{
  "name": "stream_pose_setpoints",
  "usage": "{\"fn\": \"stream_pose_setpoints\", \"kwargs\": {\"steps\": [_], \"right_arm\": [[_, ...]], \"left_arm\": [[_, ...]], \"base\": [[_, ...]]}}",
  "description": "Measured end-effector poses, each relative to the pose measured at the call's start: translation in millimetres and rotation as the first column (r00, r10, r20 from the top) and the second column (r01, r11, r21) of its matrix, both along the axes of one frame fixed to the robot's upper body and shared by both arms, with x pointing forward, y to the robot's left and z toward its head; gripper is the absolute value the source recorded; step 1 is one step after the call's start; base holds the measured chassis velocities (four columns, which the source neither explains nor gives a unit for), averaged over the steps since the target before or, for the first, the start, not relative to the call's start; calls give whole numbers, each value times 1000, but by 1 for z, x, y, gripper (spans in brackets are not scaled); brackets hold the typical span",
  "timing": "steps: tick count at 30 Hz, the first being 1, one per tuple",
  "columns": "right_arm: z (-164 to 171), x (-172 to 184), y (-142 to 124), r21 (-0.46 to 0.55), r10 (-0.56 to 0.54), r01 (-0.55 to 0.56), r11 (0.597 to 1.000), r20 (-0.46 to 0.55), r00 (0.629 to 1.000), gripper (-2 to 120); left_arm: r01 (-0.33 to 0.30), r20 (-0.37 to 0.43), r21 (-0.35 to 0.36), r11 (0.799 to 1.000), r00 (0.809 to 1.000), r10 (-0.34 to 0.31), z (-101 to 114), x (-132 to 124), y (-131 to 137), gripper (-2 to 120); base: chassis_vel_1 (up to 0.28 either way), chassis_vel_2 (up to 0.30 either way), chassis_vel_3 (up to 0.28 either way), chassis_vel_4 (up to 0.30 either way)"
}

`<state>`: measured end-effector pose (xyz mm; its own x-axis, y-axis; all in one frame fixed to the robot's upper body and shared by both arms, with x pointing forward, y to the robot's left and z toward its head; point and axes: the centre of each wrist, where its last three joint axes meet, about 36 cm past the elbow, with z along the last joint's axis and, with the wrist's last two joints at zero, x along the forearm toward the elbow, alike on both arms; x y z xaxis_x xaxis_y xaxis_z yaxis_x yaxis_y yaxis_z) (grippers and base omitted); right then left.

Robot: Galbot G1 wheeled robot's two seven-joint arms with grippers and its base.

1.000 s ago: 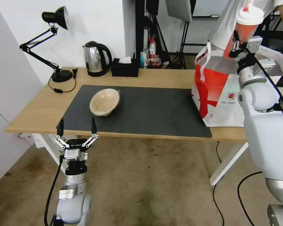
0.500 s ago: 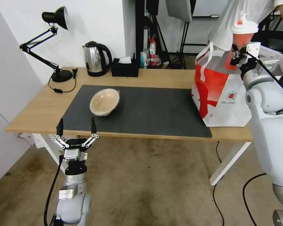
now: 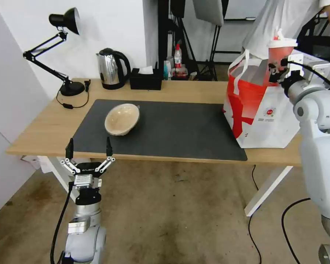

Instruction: Pick up the trash from the table and place it into the takeout bag.

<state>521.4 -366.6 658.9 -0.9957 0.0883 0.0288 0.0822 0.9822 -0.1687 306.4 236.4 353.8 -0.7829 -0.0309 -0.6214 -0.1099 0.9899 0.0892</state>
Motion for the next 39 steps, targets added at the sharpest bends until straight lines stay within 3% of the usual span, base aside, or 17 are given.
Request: {"fn": "stream_pose_setpoints", "kwargs": {"steps": [14,16,23,28,31,36,39], "right_arm": [[5,6,-1,-7,-5,5,1000,10,1000,6],[5,6,-1,-10,-6,6,1000,9,1000,10],[3,4,-3,-26,-7,7,1000,0,1000,39],[4,4,-5,-34,-13,13,999,0,1000,51],[4,5,-6,-49,-16,16,999,-5,1000,68],[2,6,-6,-60,-17,16,998,-13,1000,81],[0,8,-7,-61,-19,18,998,-18,1000,96]], "left_arm": [[-3,2,1,1000,1000,3,1,1,1,100],[-3,3,1,1000,1000,3,1,1,1,100],[-4,6,1,1000,1000,4,2,1,1,100],[-3,8,1,1000,1000,3,3,1,1,100],[-3,8,1,1000,1000,3,3,2,1,100],[-3,8,1,1000,1000,3,3,2,1,100],[-4,9,1,1000,1000,4,4,2,1,100]], "base": [[0,0,0,0],[0,0,0,0],[0,0,0,0],[0,0,0,0],[0,0,0,0],[0,0,0,0],[0,0,0,0]]}}
